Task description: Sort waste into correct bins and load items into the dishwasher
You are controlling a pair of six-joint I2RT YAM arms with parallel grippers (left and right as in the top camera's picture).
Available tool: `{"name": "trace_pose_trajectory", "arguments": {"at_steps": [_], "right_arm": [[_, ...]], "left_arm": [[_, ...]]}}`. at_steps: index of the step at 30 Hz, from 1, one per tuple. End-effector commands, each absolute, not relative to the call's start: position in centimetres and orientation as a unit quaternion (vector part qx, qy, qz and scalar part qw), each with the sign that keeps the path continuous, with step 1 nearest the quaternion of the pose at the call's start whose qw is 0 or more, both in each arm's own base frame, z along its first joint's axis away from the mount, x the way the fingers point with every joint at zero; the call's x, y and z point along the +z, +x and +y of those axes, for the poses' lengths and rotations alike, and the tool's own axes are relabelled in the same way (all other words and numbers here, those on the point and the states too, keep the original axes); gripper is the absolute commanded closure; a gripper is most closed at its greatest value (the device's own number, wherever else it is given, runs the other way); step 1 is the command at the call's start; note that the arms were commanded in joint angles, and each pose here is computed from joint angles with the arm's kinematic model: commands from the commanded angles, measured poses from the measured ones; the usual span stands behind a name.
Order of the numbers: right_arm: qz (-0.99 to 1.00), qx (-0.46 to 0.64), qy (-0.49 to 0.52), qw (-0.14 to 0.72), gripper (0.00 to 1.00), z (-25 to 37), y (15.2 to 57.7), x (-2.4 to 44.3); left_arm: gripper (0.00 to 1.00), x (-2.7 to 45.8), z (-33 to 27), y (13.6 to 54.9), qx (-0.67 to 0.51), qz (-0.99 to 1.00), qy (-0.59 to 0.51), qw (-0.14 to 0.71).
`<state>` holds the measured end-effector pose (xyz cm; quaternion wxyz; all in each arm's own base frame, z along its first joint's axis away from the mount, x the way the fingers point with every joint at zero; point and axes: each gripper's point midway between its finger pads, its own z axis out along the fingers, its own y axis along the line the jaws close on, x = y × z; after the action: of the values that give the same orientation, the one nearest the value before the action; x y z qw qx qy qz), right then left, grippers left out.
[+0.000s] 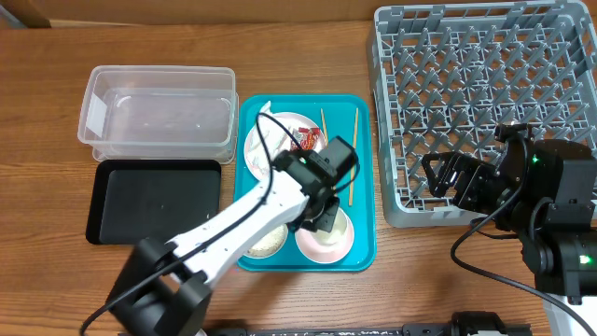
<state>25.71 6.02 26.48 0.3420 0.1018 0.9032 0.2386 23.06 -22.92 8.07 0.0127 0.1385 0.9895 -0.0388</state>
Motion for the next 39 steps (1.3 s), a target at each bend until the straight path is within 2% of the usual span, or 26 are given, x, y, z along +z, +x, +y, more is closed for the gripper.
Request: {"name": "trace_pose_trajectory", "arguments": {"at_steps": [1, 5, 8, 11, 14, 20, 24, 28, 29, 30, 31, 32, 33, 34, 37, 39], "right_arm": [[0.898, 0.239, 0.095, 0.358, 0.0, 6.0, 25.8, 27.7], [0.892, 0.272, 0.072, 0.354, 0.0, 7.2, 25.6, 28.2], [0.863, 0.357, -0.019, 0.358, 0.0, 10.6, 24.7, 30.4], [0.814, 0.438, -0.11, 0.365, 0.03, 13.9, 23.5, 33.3], [0.784, 0.47, -0.171, 0.369, 0.05, 16.3, 22.5, 34.8], [0.714, 0.505, -0.289, 0.388, 0.01, 21.2, 20.0, 37.7], [0.704, 0.506, -0.31, 0.391, 0.03, 23.1, 20.0, 37.8], [0.712, 0.514, -0.306, 0.369, 0.2, 24.0, 20.4, 37.0], [0.712, 0.514, -0.306, 0.368, 0.31, 24.1, 20.5, 37.0], [0.71, 0.514, -0.307, 0.371, 0.35, 24.1, 20.5, 37.0], [0.707, 0.514, -0.309, 0.375, 0.35, 24.1, 20.6, 37.2], [0.704, 0.514, -0.311, 0.38, 0.26, 24.1, 20.5, 37.5], [0.7, 0.514, -0.313, 0.385, 0.12, 24.0, 20.5, 37.8], [0.695, 0.514, -0.315, 0.392, 0.07, 24.0, 20.4, 38.1], [0.685, 0.513, -0.32, 0.406, 0.08, 23.9, 20.2, 38.8], [0.684, 0.512, -0.321, 0.41, 0.17, 23.9, 20.2, 39.0]], "left_arm": [[0.96, 15.4, -22.7, 26.0, -0.115, 0.984, 0.104, 0.085], [0.96, 22.0, -24.1, 26.6, -0.325, 0.932, 0.135, 0.089], [0.96, 27.6, -24.4, 26.4, -0.503, 0.843, 0.171, 0.086], [0.96, 30.7, -23.7, 26.0, -0.594, 0.776, 0.193, 0.083], [0.96, 32.0, -23.7, 25.3, -0.628, 0.746, 0.206, 0.078], [0.96, 34.6, -23.8, 23.8, -0.686, 0.683, 0.238, 0.075], [0.96, 35.1, -23.8, 23.5, -0.696, 0.672, 0.241, 0.071], [0.96, 35.0, -24.0, 23.4, -0.695, 0.673, 0.243, 0.07], [0.96, 34.9, -24.0, 23.4, -0.693, 0.675, 0.243, 0.07], [0.96, 34.9, -24.1, 23.4, -0.693, 0.675, 0.244, 0.069], [0.96, 34.9, -24.1, 23.4, -0.692, 0.676, 0.244, 0.068], [0.96, 34.8, -24.2, 23.3, -0.691, 0.678, 0.243, 0.066], [0.96, 34.6, -24.3, 23.2, -0.687, 0.682, 0.243, 0.065], [0.96, 34.4, -24.4, 23.2, -0.683, 0.686, 0.243, 0.063], [0.96, 34.2, -24.6, 23.0, -0.68, 0.689, 0.244, 0.058], [0.96, 34.1, -24.7, 23.0, -0.678, 0.691, 0.244, 0.059]]}}
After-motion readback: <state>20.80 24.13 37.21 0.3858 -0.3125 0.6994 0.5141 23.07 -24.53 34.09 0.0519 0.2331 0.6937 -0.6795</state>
